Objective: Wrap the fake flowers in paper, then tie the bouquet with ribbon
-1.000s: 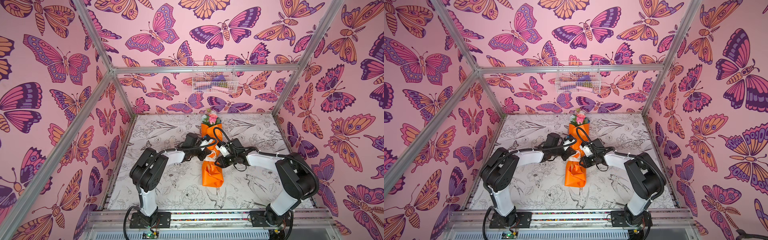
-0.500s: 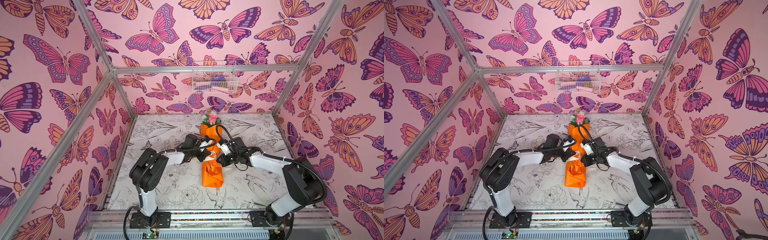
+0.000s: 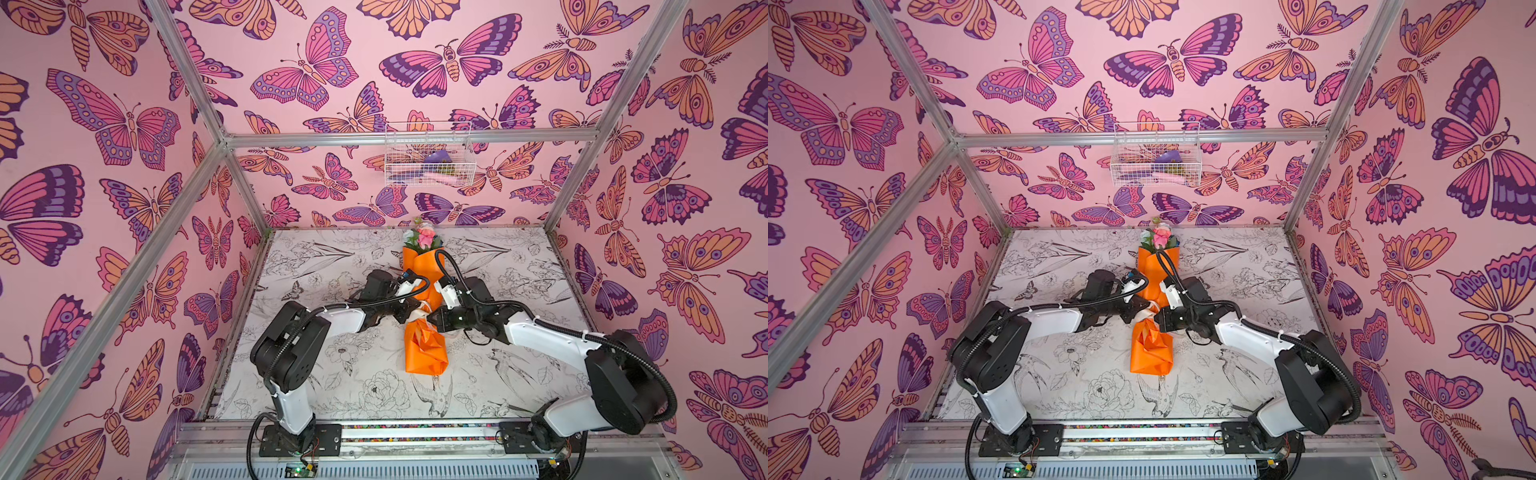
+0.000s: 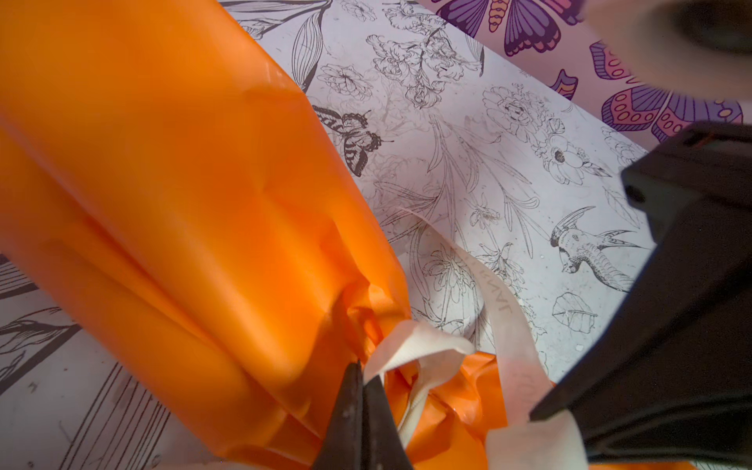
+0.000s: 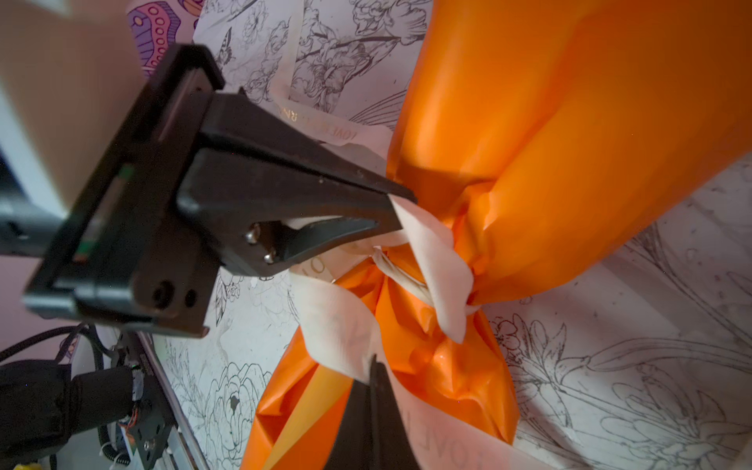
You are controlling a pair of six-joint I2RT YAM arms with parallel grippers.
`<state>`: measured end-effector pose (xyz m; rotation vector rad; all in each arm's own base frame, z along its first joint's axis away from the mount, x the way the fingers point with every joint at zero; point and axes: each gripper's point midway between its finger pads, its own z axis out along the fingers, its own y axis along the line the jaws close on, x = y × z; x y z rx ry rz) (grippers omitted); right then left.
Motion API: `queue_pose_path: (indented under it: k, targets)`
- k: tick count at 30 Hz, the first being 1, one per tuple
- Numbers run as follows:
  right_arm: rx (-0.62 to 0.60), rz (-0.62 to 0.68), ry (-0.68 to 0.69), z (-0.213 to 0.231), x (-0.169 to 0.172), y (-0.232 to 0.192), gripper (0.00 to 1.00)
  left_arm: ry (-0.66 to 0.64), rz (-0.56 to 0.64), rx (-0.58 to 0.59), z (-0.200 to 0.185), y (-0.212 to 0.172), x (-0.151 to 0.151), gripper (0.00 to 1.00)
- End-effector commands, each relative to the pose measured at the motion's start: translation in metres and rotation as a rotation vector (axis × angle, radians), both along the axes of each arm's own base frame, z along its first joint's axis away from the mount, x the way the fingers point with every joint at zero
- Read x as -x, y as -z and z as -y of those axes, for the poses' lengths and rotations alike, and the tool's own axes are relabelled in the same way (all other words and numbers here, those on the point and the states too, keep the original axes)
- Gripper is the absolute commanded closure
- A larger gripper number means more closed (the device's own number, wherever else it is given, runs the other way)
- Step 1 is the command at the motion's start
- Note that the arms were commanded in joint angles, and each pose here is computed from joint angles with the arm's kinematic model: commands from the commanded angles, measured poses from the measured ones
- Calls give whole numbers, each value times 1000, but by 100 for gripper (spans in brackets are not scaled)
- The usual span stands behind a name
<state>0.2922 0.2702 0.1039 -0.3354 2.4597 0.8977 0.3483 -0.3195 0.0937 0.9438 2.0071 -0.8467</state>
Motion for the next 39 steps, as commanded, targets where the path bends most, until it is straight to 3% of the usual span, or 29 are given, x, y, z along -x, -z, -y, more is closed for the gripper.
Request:
queue_pose_path:
  k: [1,14,29,39]
  targets:
    - [-16,0,96,-3,-17,-3,100,-9,24,12,0,-9,2,100]
    - [-36,-31,209,-14,-42,13,100,12,36,28,5,-20,10,100]
    - [-28,86,377,-1,-67,17,100,53,27,41,10,-25,21,100]
    - [-79,152,392,-9,-75,24,100,112,-23,81,18,-28,38,100]
